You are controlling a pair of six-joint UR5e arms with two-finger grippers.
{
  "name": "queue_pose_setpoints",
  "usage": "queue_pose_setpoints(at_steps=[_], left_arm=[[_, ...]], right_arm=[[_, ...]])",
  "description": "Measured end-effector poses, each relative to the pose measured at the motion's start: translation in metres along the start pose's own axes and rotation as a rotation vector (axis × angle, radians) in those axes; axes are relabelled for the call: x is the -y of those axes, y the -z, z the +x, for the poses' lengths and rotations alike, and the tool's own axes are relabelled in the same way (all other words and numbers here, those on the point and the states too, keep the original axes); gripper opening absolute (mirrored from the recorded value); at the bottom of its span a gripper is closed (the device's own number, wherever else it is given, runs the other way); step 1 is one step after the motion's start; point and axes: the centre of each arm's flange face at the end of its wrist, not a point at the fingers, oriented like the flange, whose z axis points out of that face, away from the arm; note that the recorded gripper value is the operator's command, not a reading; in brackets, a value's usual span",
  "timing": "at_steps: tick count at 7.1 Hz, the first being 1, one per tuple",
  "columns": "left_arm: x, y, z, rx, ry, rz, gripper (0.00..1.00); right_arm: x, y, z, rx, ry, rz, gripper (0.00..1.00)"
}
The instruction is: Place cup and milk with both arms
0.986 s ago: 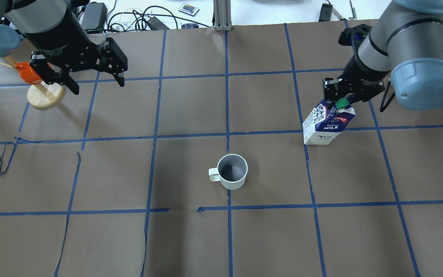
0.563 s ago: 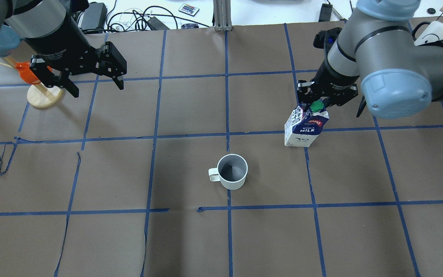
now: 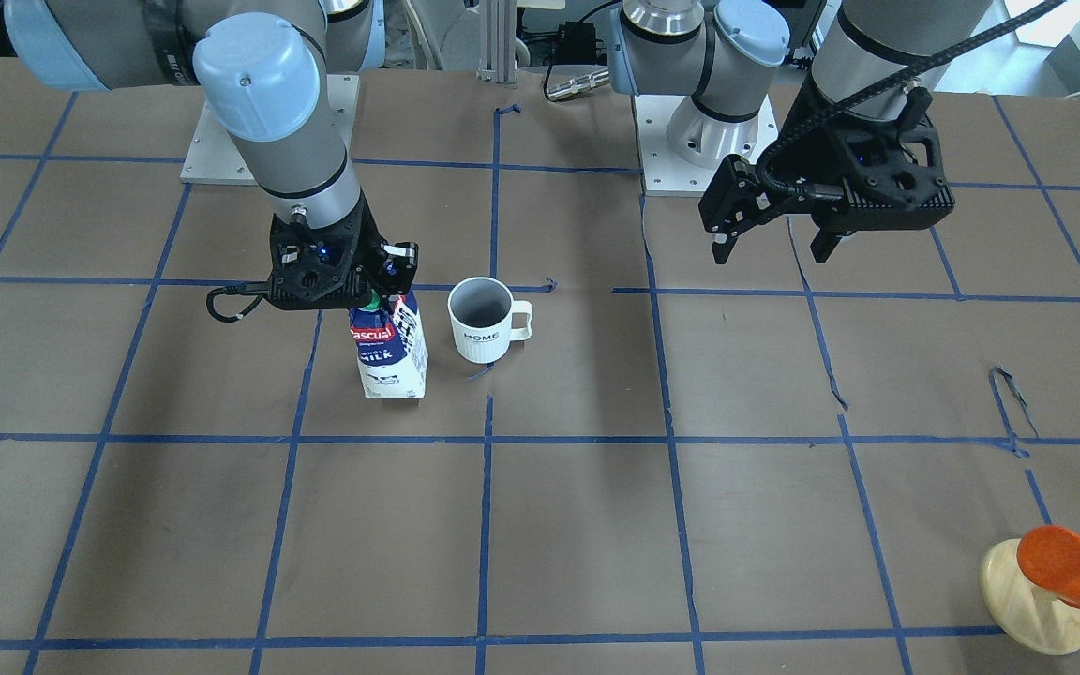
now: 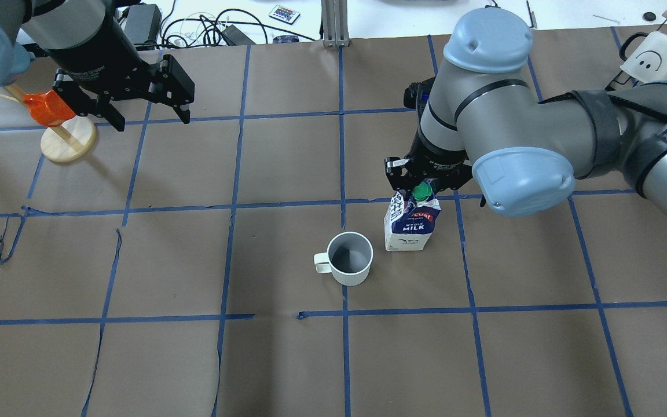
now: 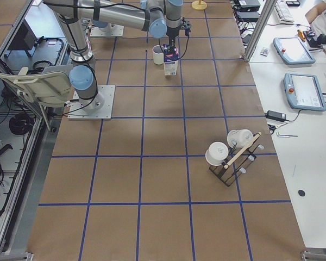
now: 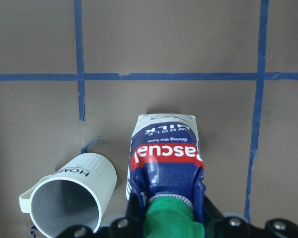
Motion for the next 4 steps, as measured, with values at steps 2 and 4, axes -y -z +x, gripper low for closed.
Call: queue_pose_setpoints(at_steps=[2, 4], left_arm=[[-0.001, -0.001, 0.0, 0.0, -0.002, -0.001, 1.0], [-0.001, 0.0, 0.0, 0.0, -0.002, 0.0, 1.0]], right_arm=[[-0.012, -0.007, -0.017, 0.0, 0.011, -0.013, 0.36], [-0.016, -0.01, -0.025, -0.006, 0.014, -0.018, 1.0]])
